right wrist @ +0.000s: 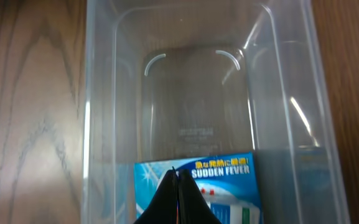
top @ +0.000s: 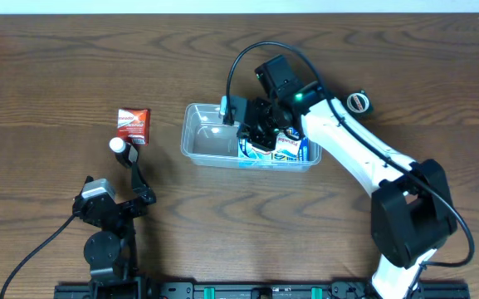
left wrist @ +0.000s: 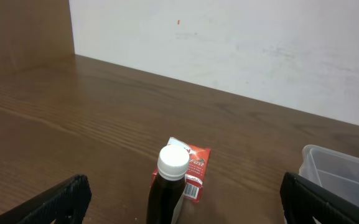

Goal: Pack container
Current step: 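Lower the white Panadol box into the container beside the blue box, then open right gripper and lift it away toward the green Zam-Buk tin, then move left gripper down over the dark white-capped bottle and grasp it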

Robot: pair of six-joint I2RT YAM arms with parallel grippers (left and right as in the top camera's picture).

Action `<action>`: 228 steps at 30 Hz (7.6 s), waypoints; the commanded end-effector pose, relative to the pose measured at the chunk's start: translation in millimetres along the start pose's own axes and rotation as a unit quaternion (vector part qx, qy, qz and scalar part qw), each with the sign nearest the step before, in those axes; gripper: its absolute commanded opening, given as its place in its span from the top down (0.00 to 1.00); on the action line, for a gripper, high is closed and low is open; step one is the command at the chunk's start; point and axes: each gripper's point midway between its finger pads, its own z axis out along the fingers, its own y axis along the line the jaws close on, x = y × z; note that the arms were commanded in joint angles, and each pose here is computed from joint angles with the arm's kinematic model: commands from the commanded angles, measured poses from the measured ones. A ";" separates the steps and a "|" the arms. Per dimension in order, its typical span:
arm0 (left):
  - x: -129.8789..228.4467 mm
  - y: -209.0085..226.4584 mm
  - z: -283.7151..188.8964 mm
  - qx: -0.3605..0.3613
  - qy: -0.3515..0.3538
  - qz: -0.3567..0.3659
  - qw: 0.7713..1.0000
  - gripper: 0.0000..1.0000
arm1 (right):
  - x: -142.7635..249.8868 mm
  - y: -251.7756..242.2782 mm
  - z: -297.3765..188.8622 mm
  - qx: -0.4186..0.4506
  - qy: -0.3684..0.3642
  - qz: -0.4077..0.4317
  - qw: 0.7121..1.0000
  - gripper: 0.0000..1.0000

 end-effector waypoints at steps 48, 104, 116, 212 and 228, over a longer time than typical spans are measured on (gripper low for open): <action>17.5 4.4 1.1 -0.009 0.026 0.012 1.000 0.02 | 47.1 -38.2 12.2 0.076 0.135 0.016 0.988 0.99; 17.5 4.4 1.1 -0.009 0.026 0.012 1.000 0.02 | -8.2 -81.3 -1.7 0.129 0.012 0.159 0.979 0.91; 17.5 4.4 1.1 -0.009 0.026 0.012 1.000 0.02 | 49.0 -177.3 -93.4 0.212 -0.053 0.356 0.909 0.53; 45.9 20.8 104.6 -0.084 0.503 0.127 0.851 0.35 | 144.1 -195.7 -141.4 0.233 -0.015 0.461 0.856 0.01; 45.6 10.1 111.5 -0.058 0.493 0.112 0.861 0.53 | 144.1 -195.7 -141.4 0.233 -0.016 0.461 0.856 0.01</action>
